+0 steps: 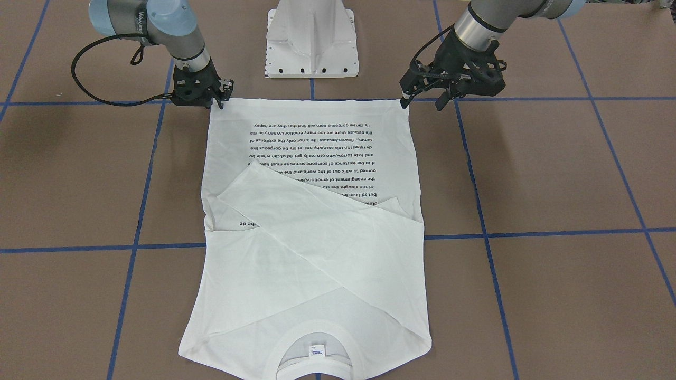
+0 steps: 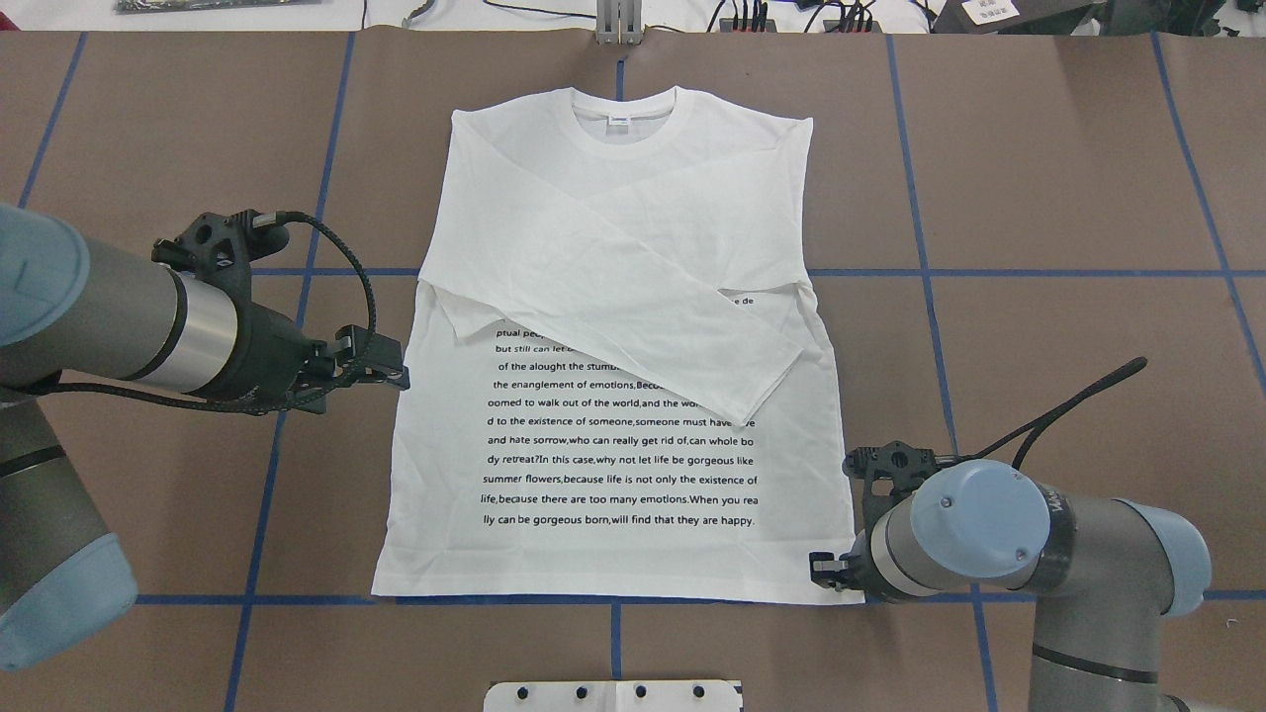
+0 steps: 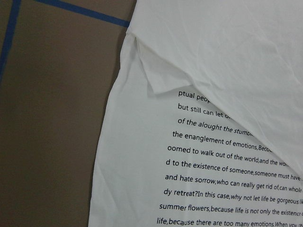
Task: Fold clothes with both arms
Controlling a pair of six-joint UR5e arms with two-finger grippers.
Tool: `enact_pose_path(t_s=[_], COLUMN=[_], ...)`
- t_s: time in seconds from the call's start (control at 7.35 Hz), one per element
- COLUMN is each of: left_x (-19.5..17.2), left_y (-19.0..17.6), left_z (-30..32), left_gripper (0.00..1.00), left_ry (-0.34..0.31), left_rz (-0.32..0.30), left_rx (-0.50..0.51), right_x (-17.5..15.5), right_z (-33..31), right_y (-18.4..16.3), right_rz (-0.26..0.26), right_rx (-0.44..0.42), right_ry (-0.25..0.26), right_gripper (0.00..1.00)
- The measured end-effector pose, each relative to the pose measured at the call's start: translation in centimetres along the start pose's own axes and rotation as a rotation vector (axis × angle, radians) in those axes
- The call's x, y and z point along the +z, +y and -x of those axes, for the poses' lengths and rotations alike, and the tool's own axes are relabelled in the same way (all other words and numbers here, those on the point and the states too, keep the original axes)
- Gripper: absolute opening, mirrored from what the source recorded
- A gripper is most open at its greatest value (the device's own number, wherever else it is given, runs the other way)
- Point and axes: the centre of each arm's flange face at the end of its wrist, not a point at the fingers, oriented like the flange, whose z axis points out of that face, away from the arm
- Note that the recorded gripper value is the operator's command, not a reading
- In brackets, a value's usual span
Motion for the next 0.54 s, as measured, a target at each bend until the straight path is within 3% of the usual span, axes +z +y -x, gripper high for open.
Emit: enact_pose_path(t_s=[0.41, 0.54], left_x=[-0.01, 0.01], left_y=[-0.10, -0.15], left_z=[0.07, 0.13], left_gripper=[0.95, 0.95], left_ry=[-0.001, -0.002], left_rz=[-0.002, -0.002], left_rx=[-0.002, -0.003], right_x=[-0.10, -0.33], right_z=[0.31, 0.57], right_y=[0.18, 0.24], right_rz=[0.009, 0.012], right_rx=[-0.003, -0.005], right_ry=[-0.006, -0.014], right_gripper=[0.01, 0.00])
